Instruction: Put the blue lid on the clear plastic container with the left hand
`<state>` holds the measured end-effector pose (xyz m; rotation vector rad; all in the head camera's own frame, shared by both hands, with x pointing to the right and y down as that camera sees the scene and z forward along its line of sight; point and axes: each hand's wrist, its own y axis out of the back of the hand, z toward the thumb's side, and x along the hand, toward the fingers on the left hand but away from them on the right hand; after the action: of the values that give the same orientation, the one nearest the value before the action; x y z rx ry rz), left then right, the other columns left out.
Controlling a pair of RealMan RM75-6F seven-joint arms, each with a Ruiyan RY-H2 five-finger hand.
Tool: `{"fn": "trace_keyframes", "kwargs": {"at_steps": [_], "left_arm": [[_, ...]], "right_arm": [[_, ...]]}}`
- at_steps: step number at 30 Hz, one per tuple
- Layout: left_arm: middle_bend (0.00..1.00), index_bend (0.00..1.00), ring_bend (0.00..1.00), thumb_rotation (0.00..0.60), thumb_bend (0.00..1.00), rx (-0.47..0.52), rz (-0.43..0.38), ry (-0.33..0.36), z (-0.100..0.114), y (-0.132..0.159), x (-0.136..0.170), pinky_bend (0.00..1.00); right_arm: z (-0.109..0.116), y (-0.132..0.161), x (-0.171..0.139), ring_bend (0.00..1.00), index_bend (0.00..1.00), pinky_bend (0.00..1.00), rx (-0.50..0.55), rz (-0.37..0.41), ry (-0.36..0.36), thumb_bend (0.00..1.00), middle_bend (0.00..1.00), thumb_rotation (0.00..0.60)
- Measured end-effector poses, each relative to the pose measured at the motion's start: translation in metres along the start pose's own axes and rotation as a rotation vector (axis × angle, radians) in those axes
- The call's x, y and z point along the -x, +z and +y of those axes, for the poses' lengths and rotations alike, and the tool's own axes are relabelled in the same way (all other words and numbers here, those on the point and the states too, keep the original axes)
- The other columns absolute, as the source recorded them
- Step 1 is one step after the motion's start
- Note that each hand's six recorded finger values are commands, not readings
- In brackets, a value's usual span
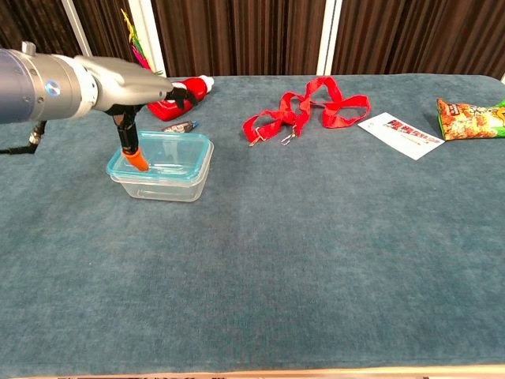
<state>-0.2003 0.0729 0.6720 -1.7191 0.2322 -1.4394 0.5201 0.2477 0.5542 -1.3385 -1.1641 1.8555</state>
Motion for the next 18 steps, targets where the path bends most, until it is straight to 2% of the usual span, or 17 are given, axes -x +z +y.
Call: {"fn": "trace_keyframes", "kwargs": {"at_steps": [9,18], "left_arm": [[0.11,0.0,0.0,0.6,0.17,-0.065,-0.133,0.094,0.012,-0.002,0.007,0.0],[0.15,0.0,0.0,0.6,0.2,-0.055,-0.229,0.095,0.003,-0.017,0.009,0.0]], "right_arm": [[-0.002,-0.003,0.001,0.04,0.07,0.0,-0.013,-0.011,0.005,0.31,0.05,0.6],[-0.008,-0.004,0.003,0.04,0.07,0.0,-0.036,-0.025,0.02,0.31,0.05,0.6]]}}
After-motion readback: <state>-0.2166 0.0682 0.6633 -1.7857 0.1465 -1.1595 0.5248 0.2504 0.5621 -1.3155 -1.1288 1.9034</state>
